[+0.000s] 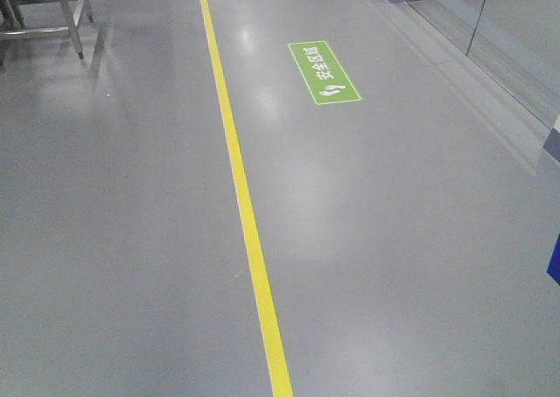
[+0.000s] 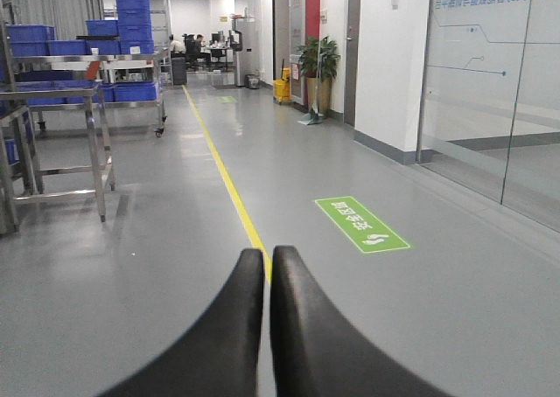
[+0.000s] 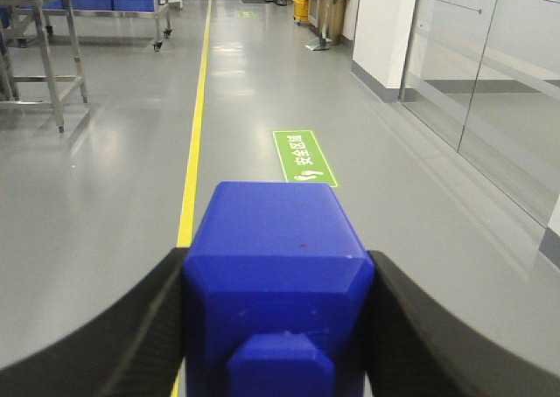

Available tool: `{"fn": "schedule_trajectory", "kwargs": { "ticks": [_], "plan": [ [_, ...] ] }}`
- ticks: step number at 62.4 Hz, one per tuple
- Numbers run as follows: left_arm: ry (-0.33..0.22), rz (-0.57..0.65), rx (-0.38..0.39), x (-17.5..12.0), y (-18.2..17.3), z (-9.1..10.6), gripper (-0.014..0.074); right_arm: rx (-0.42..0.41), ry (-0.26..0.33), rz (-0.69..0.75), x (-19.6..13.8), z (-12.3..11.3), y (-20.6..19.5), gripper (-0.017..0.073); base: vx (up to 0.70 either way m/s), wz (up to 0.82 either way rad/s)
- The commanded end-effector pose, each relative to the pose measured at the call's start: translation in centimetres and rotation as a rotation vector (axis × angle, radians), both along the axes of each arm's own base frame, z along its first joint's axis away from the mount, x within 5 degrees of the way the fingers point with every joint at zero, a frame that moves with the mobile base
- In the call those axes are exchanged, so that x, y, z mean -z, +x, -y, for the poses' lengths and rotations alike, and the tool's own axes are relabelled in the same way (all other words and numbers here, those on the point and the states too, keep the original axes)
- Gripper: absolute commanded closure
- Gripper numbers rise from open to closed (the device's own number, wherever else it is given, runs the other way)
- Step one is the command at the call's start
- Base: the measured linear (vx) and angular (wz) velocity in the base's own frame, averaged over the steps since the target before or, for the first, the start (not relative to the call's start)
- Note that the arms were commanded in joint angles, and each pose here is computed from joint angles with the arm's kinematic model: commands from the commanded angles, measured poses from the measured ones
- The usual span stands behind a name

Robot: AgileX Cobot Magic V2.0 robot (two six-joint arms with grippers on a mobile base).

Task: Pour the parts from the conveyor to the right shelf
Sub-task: 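Drive away from the conveyor holding the block in the right gripper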

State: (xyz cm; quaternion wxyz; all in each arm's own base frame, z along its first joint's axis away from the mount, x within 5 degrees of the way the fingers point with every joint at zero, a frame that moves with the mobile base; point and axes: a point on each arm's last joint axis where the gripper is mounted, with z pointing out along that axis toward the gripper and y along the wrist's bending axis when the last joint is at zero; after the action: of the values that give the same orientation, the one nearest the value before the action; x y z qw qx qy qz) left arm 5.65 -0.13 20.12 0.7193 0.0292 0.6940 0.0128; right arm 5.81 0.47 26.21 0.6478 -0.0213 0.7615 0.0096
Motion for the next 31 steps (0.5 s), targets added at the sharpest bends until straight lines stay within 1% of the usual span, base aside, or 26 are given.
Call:
{"fn": "schedule_trajectory", "kwargs": {
  "ticks": [1, 16, 31],
  "plan": [
    [-0.007, 0.057, 0.003, 0.28, -0.01, 0.02, 0.06, 0.012, -0.004, 0.098, -1.63, 0.12, 0.01, 0.0568, 0.22, -0.13],
    [-0.007, 0.057, 0.003, 0.28, -0.01, 0.02, 0.06, 0.012, -0.004, 0.098, -1.63, 0.12, 0.01, 0.0568, 0.29, -0.01],
    [-0.007, 0.057, 0.003, 0.28, -0.01, 0.02, 0.06, 0.012, -0.004, 0.098, -1.63, 0.12, 0.01, 0.0568, 0.43, 0.24]
  ]
}}
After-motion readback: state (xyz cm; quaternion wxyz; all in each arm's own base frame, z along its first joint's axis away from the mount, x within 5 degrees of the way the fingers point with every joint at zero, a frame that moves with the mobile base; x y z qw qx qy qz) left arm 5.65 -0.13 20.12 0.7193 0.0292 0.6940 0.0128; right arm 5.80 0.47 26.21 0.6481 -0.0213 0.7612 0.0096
